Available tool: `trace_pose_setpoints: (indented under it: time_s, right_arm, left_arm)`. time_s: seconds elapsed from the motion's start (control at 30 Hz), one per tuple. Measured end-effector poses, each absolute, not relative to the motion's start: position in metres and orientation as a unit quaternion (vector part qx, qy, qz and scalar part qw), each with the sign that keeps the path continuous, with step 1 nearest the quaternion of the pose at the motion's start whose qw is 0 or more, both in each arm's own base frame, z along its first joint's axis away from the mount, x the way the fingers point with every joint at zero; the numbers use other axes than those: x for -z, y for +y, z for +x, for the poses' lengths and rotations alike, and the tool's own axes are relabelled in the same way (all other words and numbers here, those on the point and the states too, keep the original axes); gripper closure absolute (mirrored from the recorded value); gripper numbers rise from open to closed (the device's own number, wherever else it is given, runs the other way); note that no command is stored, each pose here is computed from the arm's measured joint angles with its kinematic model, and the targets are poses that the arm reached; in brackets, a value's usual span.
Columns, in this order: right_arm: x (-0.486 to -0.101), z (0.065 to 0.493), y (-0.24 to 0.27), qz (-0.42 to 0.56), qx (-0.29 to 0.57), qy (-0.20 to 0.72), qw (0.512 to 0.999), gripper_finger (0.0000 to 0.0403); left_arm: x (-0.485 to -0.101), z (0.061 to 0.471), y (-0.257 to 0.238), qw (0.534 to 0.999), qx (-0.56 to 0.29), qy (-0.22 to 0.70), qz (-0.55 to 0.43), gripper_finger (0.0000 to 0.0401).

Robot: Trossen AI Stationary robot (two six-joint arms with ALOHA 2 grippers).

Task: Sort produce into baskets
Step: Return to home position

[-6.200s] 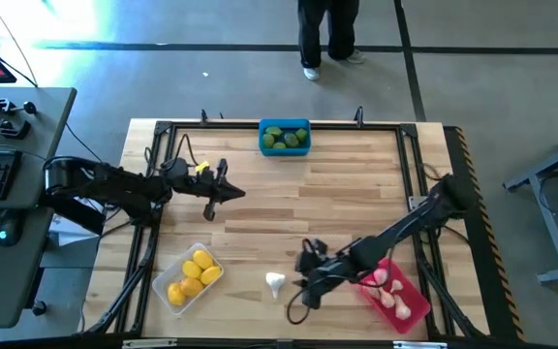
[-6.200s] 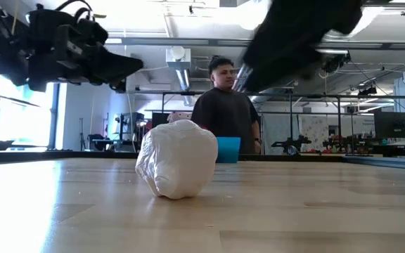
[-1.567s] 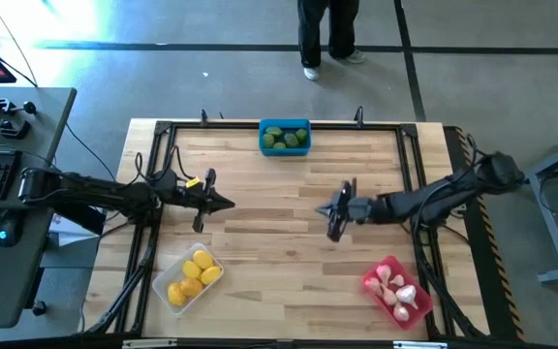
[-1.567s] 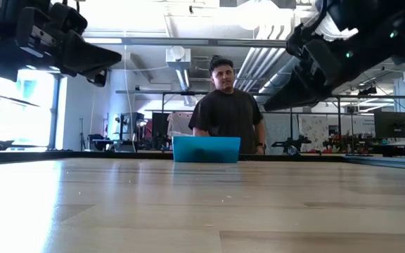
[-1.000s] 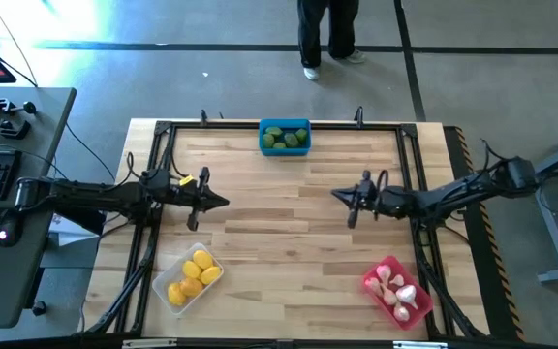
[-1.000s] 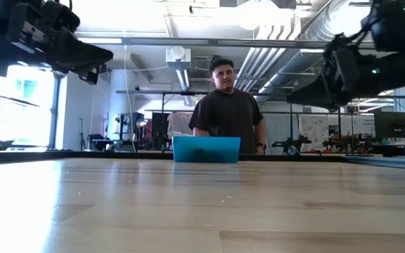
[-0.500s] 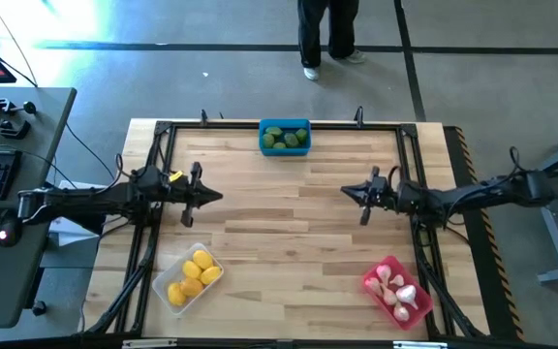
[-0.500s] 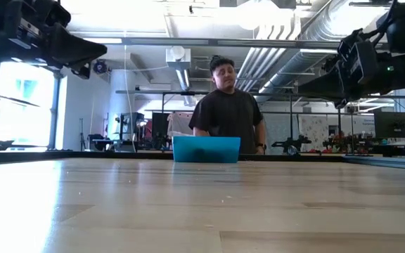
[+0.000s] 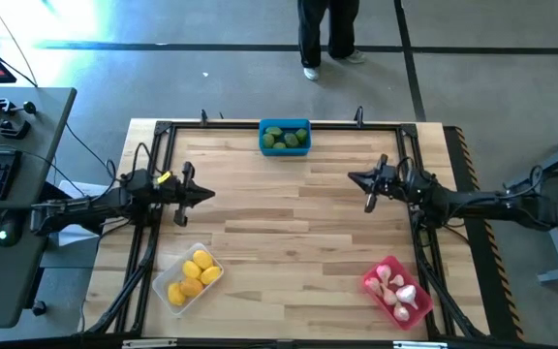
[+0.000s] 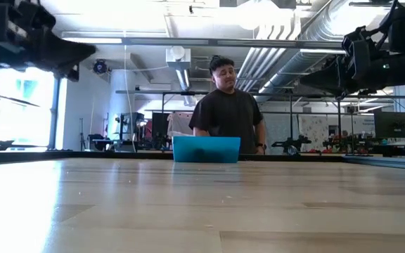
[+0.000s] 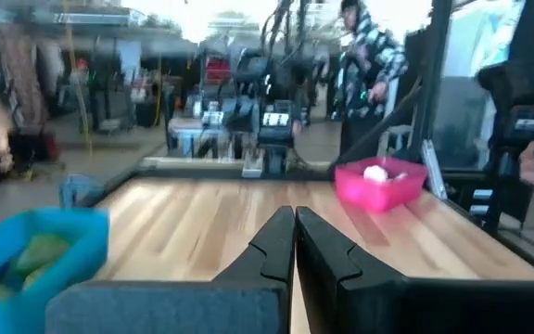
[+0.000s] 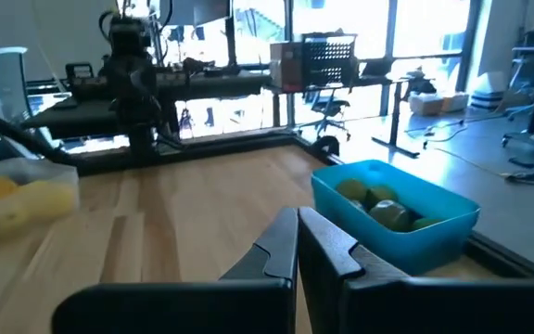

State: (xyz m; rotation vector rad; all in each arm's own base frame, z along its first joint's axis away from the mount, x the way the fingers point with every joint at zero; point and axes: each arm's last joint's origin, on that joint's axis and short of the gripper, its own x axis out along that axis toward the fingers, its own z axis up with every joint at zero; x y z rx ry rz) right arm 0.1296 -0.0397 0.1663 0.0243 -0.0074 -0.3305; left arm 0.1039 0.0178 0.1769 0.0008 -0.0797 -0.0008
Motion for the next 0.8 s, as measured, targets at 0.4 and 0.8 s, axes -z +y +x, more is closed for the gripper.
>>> trace_pose_setpoints:
  time_s: [0.4, 0.8]
  right_arm:
    - [-0.179, 0.118, -0.046, -0.014, 0.191, -0.055, 0.980, 0.0403]
    - [-0.182, 0.095, -0.046, -0.042, 0.255, -0.065, 0.964, 0.0403]
  left_arm:
    - [-0.171, 0.095, 0.018, 0.999, -0.043, -0.021, 0.004, 0.0401]
    - [-0.171, 0.095, 0.019, 0.998, -0.061, -0.020, 0.005, 0.0401]
